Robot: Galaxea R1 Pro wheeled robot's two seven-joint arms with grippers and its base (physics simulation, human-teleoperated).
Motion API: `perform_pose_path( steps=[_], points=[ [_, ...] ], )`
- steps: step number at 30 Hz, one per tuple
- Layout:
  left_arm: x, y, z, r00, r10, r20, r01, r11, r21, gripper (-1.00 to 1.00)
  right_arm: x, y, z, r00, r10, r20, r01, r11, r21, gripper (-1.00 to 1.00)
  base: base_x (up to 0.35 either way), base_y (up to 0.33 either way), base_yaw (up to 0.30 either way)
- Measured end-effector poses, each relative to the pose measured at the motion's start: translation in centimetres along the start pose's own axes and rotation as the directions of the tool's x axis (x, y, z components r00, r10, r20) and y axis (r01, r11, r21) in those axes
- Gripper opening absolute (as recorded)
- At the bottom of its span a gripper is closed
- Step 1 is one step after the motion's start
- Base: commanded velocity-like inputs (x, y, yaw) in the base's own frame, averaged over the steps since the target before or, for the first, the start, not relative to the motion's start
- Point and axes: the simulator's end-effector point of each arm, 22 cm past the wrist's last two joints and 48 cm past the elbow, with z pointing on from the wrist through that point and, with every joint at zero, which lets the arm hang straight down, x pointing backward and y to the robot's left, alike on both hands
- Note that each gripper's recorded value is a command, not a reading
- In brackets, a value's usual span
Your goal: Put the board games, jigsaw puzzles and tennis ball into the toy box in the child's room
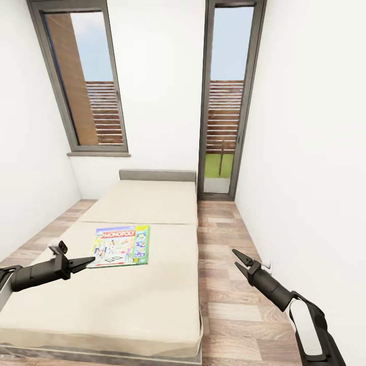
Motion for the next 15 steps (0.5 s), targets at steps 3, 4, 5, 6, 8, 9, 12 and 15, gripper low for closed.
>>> perform_pose_path(
  steps=[3, 4, 5, 6, 8, 9, 12, 15],
  points=[
    [-0.2, -0.4, -0.1, 1.0, 0.0, 0.0, 0.0, 1.0, 0.0, -1.0, -0.1, 0.4, 0.0, 1.0, 0.001, 0.0, -0.001, 1.0, -0.001, 1.0, 0.0, 0.0, 0.0],
    [-0.3, -0.5, -0.1, 1.0, 0.0, 0.0, 0.0, 1.0, 0.0, -1.0, -0.2, 0.6, 0.0, 1.0, 0.001, 0.0, -0.001, 1.0, -0.001, 1.0, 0.0, 0.0, 0.0],
    [-0.4, -0.7, -0.1, 1.0, 0.0, 0.002, 0.0, 1.0, 0.0, -1.0, -0.2, 0.7, 0.0, 1.0, 0.001, 0.001, -0.001, 1.0, -0.001, 1.0, 0.0, 0.0, 0.0],
    [-0.5, -0.8, -0.2, 1.0, 0.0, 0.003, 0.0, 1.0, 0.001, -1.0, -0.3, 0.9, 0.0, 1.0, 0.001, 0.002, -0.001, 1.0, -0.001, 1.0, 0.0, 0.0, 0.0],
    [-0.6, -1.1, -0.2, 1.0, 0.001, 0.004, -0.001, 1.0, 0.0, -1.0, -0.6, 1.1, 0.0, 1.0, -0.003, 0.008, 0.003, 1.0, -0.001, 1.0, 0.0, 0.0, 0.0],
    [-0.7, -1.2, -0.2, 1.0, 0.001, 0.004, -0.001, 1.0, 0.0, -1.0, -0.7, 1.3, 0.0, 1.0, -0.005, 0.011, 0.005, 1.0, -0.001, 1.0, 0.0, 0.0, 0.0],
    [-0.9, -1.6, -0.3, 1.0, 0.001, 0.005, -0.001, 1.0, 0.001, -1.0, -1.4, 1.6, -0.1, 0.999, -0.026, 0.038, 0.026, 1.0, 0.0, 1.0, 0.0, 0.0, 0.0],
    [-1.0, -2.0, -0.3, 1.0, 0.001, 0.005, -0.001, 1.0, 0.0, -1.0, -2.0, 2.0, -0.2, 0.998, -0.031, 0.054, 0.031, 1.0, 0.001, 1.0, 0.0, 0.0, 0.0]
  ],
)
